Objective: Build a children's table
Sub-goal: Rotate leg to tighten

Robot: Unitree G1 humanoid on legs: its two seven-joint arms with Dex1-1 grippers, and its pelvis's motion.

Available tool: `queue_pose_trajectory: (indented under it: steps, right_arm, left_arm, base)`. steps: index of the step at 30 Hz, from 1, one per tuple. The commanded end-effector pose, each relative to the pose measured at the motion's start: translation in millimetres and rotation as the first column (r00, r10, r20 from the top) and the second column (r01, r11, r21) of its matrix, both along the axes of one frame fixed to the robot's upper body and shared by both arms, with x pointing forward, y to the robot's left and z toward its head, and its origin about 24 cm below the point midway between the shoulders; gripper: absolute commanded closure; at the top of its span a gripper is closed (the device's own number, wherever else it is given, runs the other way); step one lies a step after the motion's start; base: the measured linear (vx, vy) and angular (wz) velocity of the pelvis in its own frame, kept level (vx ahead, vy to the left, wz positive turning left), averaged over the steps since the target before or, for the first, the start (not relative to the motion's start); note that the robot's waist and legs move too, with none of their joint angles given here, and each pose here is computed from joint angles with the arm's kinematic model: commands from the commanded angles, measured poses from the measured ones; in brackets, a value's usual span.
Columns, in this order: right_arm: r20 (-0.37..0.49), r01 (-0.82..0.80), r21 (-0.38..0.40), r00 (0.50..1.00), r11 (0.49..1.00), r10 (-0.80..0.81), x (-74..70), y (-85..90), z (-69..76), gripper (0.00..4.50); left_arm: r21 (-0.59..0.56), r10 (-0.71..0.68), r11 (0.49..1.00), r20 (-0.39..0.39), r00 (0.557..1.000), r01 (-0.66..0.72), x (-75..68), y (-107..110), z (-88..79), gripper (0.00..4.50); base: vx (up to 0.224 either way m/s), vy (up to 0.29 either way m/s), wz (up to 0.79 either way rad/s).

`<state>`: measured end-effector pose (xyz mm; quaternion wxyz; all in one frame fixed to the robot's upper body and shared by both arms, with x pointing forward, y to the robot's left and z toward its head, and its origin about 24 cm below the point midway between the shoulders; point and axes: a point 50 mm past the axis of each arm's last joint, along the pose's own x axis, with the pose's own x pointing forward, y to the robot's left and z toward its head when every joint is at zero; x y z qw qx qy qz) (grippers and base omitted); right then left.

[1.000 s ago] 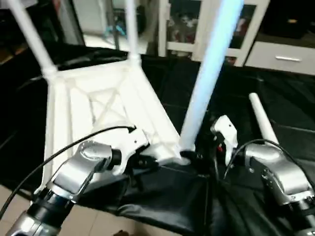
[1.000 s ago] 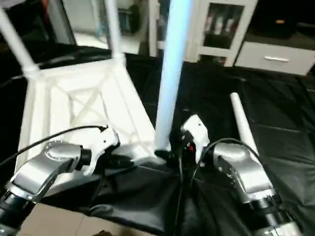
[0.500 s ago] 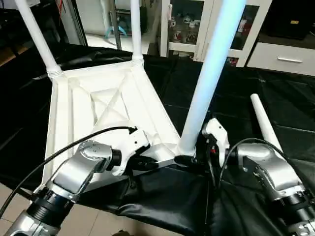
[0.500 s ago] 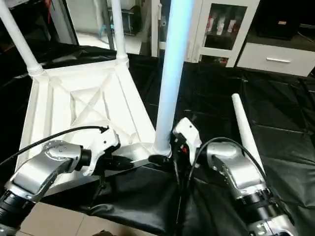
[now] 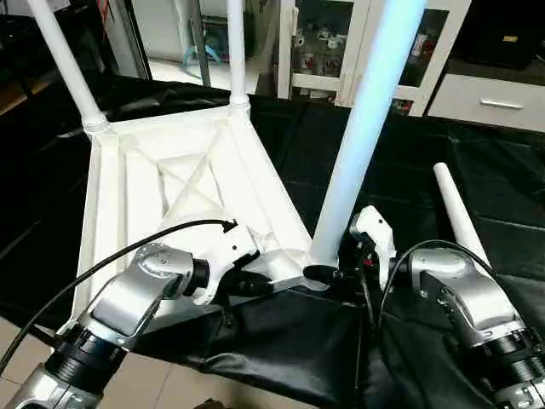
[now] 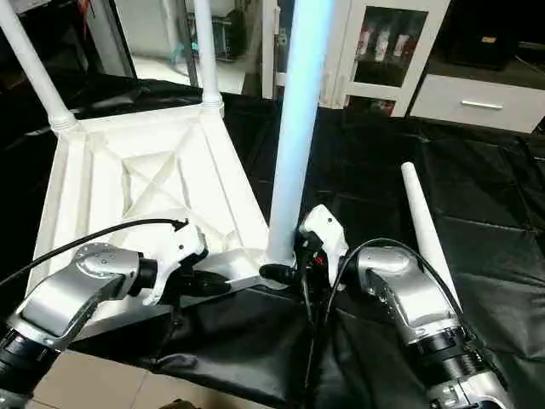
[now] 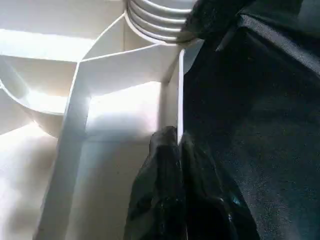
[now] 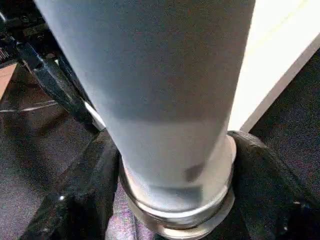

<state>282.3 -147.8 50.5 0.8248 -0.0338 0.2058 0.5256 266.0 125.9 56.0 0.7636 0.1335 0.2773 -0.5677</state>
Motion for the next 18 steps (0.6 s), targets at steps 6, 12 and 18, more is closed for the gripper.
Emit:
queue_pose_trajectory:
  steps: [6, 12, 18]
  right_arm:
    - [0.003, 0.0, 0.005, 1.0, 1.0, 0.0, 1.4, 0.2, -0.7, 1.75]
    - [0.022, 0.22, -0.013, 0.975, 0.976, -0.219, 16.9, 0.3, -13.8, 1.77]
    - [0.017, 0.407, -0.011, 0.913, 0.913, -0.407, 28.6, 6.9, -23.5, 1.78]
  left_arm:
    - [-0.02, -0.068, 0.998, -0.043, 0.997, 0.068, -7.6, -9, -1.6, 4.5]
    - [-0.039, 0.029, 0.999, 0.0, 1.0, -0.029, 2.9, -15, -4.4, 4.5]
    - [-0.041, 0.194, 0.98, 0.043, 0.98, -0.192, 21.4, -22, -8.3, 4.5]
  base:
    - [0.0, 0.0, 0.0]
    - [0.0, 0.0, 0.0]
    - [0.0, 0.0, 0.0]
